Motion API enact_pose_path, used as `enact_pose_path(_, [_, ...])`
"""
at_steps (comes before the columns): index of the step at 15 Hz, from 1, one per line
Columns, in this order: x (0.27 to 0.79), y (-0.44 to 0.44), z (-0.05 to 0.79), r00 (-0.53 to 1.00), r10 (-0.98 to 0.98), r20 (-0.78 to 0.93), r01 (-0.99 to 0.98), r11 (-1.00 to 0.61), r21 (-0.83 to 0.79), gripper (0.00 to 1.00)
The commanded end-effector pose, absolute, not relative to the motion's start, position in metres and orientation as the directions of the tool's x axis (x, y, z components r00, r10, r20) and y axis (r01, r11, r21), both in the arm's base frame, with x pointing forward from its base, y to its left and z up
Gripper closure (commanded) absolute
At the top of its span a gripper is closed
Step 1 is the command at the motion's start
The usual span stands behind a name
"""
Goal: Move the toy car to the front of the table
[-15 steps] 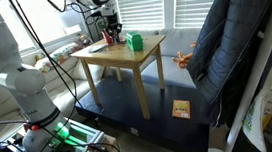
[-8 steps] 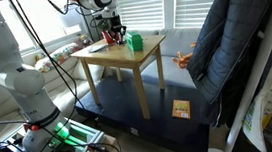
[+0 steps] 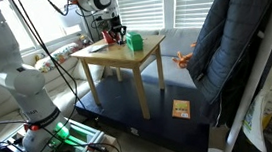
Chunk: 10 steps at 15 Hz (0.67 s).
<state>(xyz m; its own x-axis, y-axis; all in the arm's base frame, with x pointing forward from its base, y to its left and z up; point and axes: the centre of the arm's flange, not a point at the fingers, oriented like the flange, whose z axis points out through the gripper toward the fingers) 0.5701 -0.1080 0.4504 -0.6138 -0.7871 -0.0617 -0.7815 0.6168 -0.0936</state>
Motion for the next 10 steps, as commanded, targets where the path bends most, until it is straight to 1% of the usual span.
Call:
enact_pose_path(1, [0.570,-0.108,0.450,-0.614,-0.787,-0.062,-0.781,0.617,-0.094,0.90])
enact_pose_path(6, [0.564,-0.097,0.444,-0.642,-0.766,-0.039,-0.761,0.642,-0.090,0.90])
enact_pose_path(10, [0.551,-0.097,0.442,-0.705,-0.709,-0.022,-0.704,0.704,-0.095,0.90])
